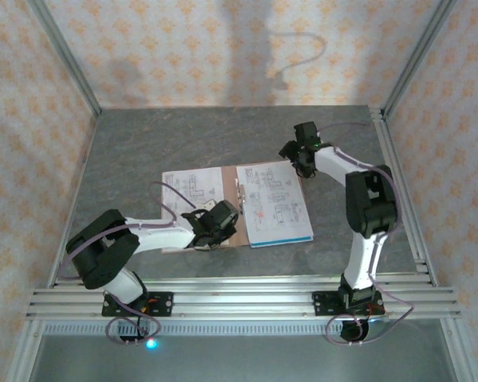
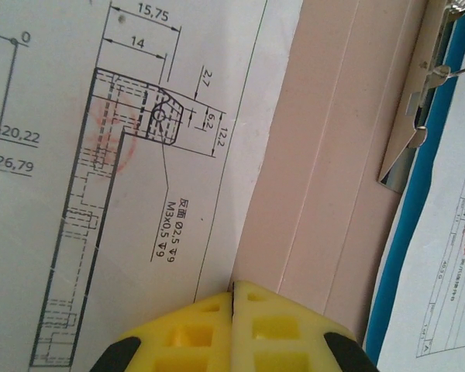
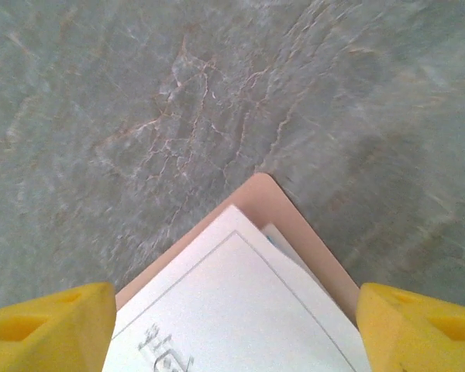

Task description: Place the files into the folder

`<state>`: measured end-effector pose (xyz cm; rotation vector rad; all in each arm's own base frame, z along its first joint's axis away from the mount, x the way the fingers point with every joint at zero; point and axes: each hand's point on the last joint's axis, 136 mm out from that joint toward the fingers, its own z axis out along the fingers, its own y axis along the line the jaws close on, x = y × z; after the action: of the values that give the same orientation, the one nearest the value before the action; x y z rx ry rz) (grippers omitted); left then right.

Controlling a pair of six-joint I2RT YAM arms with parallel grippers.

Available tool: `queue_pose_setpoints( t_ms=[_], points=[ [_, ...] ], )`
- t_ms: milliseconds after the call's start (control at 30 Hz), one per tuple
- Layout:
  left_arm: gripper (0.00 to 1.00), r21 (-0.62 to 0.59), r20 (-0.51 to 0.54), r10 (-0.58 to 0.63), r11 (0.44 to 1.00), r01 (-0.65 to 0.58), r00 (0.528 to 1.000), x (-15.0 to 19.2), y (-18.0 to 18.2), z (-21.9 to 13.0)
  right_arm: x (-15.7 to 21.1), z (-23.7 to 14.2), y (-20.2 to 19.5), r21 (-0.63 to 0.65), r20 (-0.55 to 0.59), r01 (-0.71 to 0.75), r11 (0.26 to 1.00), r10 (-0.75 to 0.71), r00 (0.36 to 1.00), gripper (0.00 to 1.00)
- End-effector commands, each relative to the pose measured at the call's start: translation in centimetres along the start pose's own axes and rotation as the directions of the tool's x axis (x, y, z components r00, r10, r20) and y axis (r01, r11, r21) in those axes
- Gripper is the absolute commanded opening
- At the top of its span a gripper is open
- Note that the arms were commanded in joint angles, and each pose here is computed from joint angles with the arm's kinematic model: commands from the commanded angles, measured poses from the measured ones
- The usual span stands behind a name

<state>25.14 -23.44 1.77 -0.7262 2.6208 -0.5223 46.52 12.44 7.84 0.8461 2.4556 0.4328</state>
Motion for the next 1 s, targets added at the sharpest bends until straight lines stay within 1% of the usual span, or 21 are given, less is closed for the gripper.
queue_pose_setpoints(
  t_ms=[0,67,167,300,400,467,567,733,967],
  points=[
    [0.00,-0.078,0.006,0.025,0.997,-0.025,1.000,-0.2,2.2,-0.3,0.6,-4.6,0.6,-0.036,0.088,-0.011,0.999,0.014,0.996,0.79],
    [0.00,-0.080,0.007,0.028,0.996,-0.027,1.000,-0.2,2.2,-0.4,3.3,-6.0,-0.6,-0.052,0.075,-0.050,0.997,0.054,0.996,0.77],
    [0.00,-0.081,0.004,0.028,0.996,-0.028,1.000,-0.1,2.4,-0.3,8.4,-8.1,-3.2,-0.073,0.053,-0.141,0.987,0.145,0.988,0.75],
    [0.00,-0.085,-0.001,0.028,0.996,-0.028,1.000,0.1,2.9,-0.1,15.4,-10.8,-6.0,-0.103,0.023,-0.229,0.968,0.232,0.972,0.78],
    [0.00,-0.085,0.002,0.024,0.996,-0.024,1.000,0.1,3.3,-0.2,19.1,-11.7,-7.5,-0.126,-0.032,-0.301,0.945,0.299,0.954,0.79],
    [0.00,-0.085,0.005,0.023,0.996,-0.023,1.000,0.1,3.4,-0.2,20.4,-11.7,-8.3,-0.129,-0.060,-0.332,0.935,0.327,0.943,0.79],
    [0.00,-0.082,0.006,0.022,0.996,-0.021,1.000,0.2,3.5,-0.2,21.1,-11.6,-9.0,-0.130,-0.077,-0.358,0.925,0.351,0.933,0.79],
    [0.00,-0.080,0.005,0.022,0.997,-0.022,1.000,0.2,3.5,-0.2,22.2,-11.0,-8.9,-0.128,-0.125,-0.393,0.911,0.378,0.917,0.79],
    [0.00,-0.079,0.007,0.024,0.997,-0.024,1.000,0.2,3.6,-0.2,23.0,-11.6,-9.0,-0.121,-0.125,-0.395,0.911,0.380,0.916,0.79]
  ],
)
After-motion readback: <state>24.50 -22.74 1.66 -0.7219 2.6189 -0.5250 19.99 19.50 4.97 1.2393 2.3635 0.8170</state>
